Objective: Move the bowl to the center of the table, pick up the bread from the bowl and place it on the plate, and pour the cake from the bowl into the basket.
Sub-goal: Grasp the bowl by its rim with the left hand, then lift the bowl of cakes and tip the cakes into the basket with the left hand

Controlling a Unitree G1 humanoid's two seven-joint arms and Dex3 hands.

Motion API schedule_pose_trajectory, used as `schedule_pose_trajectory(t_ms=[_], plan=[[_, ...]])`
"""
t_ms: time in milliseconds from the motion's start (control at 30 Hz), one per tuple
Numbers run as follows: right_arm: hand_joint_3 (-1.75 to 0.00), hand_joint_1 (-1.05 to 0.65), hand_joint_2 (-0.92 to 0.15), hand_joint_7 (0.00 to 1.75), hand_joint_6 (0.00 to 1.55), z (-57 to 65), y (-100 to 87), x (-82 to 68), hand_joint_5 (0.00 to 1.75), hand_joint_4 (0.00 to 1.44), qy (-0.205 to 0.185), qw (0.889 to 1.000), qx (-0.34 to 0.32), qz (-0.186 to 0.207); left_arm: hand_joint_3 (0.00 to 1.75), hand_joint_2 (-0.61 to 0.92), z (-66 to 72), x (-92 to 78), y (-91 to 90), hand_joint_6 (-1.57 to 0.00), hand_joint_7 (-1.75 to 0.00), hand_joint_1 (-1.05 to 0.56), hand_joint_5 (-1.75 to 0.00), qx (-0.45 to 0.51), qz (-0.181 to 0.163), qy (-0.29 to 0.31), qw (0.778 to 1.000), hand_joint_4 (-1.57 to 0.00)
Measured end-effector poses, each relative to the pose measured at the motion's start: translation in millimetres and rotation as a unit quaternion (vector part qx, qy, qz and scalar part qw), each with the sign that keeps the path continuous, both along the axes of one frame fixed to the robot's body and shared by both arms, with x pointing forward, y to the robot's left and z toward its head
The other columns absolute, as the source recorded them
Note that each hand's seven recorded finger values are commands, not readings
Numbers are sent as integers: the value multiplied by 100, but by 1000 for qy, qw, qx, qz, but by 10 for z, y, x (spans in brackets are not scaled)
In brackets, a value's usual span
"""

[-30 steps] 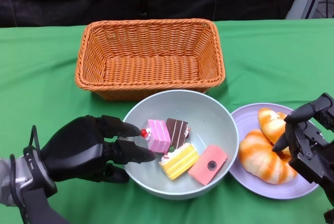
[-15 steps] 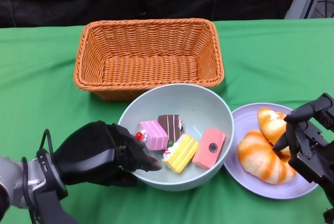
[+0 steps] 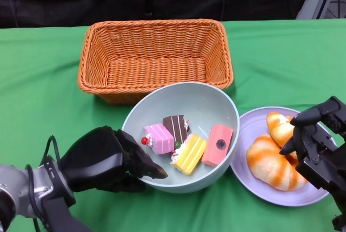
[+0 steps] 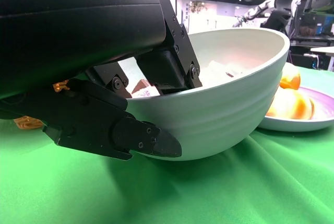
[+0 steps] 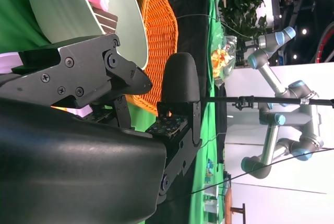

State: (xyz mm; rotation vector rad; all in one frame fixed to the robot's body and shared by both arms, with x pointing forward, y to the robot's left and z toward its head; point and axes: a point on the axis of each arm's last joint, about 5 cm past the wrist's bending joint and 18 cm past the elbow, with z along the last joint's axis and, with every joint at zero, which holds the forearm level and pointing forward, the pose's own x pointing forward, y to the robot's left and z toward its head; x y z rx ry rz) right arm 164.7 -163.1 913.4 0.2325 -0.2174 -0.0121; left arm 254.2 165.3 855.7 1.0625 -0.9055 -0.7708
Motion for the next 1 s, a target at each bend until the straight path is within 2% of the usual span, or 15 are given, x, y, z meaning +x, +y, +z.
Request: schedule_pose_trajectory(t_ms=[33,100,167,200,233,300,433,533,733,800,833,900,1000], plan=[[-83,4,-82,141,51,-1,0,1,173,51,-1,1000,-1,0,4,92,1,1,-3,-121,-10,-22,-149,-3,1,0,1000,-71],[-83,4,-82,140,51,-9,1,2,172,52,0,1000,-6,0,16,92,8,2,-18,-122,-16,-21,-162,-12,4,4,1000,-67],[-83,4,-81,140,52,-16,1,3,171,53,0,1000,-11,-2,29,92,15,-1,-35,-93,-74,-21,-171,-20,1,12,1000,-63],[-83,4,-81,140,52,-19,1,3,171,53,0,1000,-12,-2,31,92,19,-3,-37,-86,-87,-21,-172,-23,1,17,1000,-63],[-83,5,-82,139,52,-20,1,3,170,53,1,1000,-15,-2,40,92,29,-5,-39,-78,-104,-21,-173,-28,1,25,999,-63],[-83,6,-81,138,52,-21,0,3,170,53,1,1000,-16,-2,46,92,71,3,-30,-68,-122,-22,-174,-34,-4,41,999,-62],[-83,6,-82,138,53,-21,0,3,170,54,1,1000,-16,-2,43,92,177,26,35,-64,-131,-24,-175,-33,-16,67,997,-63],[-83,6,-81,138,53,-21,0,3,170,54,0,1000,-18,0,49,92,317,52,115,-70,-118,-26,-169,-39,-36,102,993,-63],[-83,6,-81,137,54,-21,4,4,169,55,0,1000,-18,3,56,91,495,58,183,-70,-118,-24,-168,-73,-50,145,985,-62],[-82,6,-81,136,54,-21,8,4,168,55,0,1000,-19,4,64,86,568,61,179,-70,-117,-23,-169,-88,-54,155,982,-61],[-82,5,-82,136,54,-22,10,4,168,55,0,1000,-19,5,76,80,613,65,178,-69,-119,-23,-171,-96,-56,162,981,-61],[-81,5,-83,135,55,-22,14,4,169,55,0,1000,-19,6,85,74,704,63,191,-68,-121,-22,-173,-115,-61,177,976,-61],[-80,6,-83,135,55,-23,18,4,169,55,0,1000,-19,6,87,72,868,60,223,-67,-121,-22,-174,-150,-77,205,964,-61]])
